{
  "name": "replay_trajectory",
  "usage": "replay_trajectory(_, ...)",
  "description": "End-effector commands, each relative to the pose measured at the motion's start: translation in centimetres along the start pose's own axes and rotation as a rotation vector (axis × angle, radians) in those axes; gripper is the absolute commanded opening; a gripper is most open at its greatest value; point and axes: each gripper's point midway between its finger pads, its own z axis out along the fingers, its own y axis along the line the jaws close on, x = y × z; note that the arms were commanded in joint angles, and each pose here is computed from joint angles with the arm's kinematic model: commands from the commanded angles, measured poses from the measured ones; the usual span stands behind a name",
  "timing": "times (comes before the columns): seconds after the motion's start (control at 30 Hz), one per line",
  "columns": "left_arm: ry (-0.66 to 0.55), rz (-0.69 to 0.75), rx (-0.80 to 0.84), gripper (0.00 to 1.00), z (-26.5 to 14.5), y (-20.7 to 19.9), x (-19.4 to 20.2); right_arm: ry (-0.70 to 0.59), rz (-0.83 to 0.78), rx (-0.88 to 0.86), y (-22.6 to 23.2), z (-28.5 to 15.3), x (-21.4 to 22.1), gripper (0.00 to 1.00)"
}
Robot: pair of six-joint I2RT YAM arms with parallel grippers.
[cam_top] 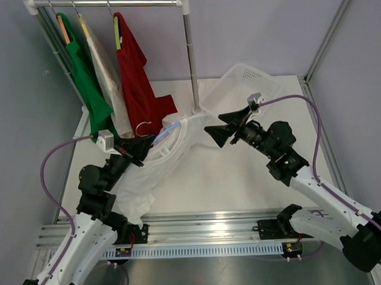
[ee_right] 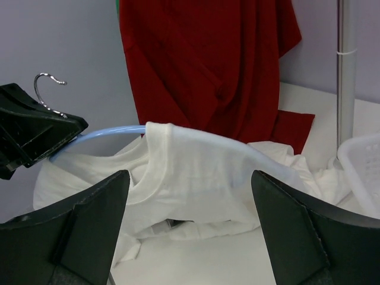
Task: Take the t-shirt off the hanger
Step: Remove the tshirt from the hanger
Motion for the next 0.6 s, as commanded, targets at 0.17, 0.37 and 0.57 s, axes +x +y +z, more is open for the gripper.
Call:
replay_trajectory(0.17, -0.272, 0.089, -0.011, 0.0, 2.5, -1.1, -9.2, 0.1, -0.158, -0.219, 6.4, 3.7, 1.5, 0.91)
replay_trajectory(0.37, -0.276, 0.024, 0.043, 0.0, 3.9, -2.4, -10.6, 0.133, -0.356, -0.417, 11.3, 6.6, 4.2, 0.9)
replay_trajectory(0.57, -0.284, -0.012, 0.052, 0.0, 3.9, -2.7, -11.2, 0.124, -0.426, -0.545, 13.9, 7.9, 4.0, 0.89)
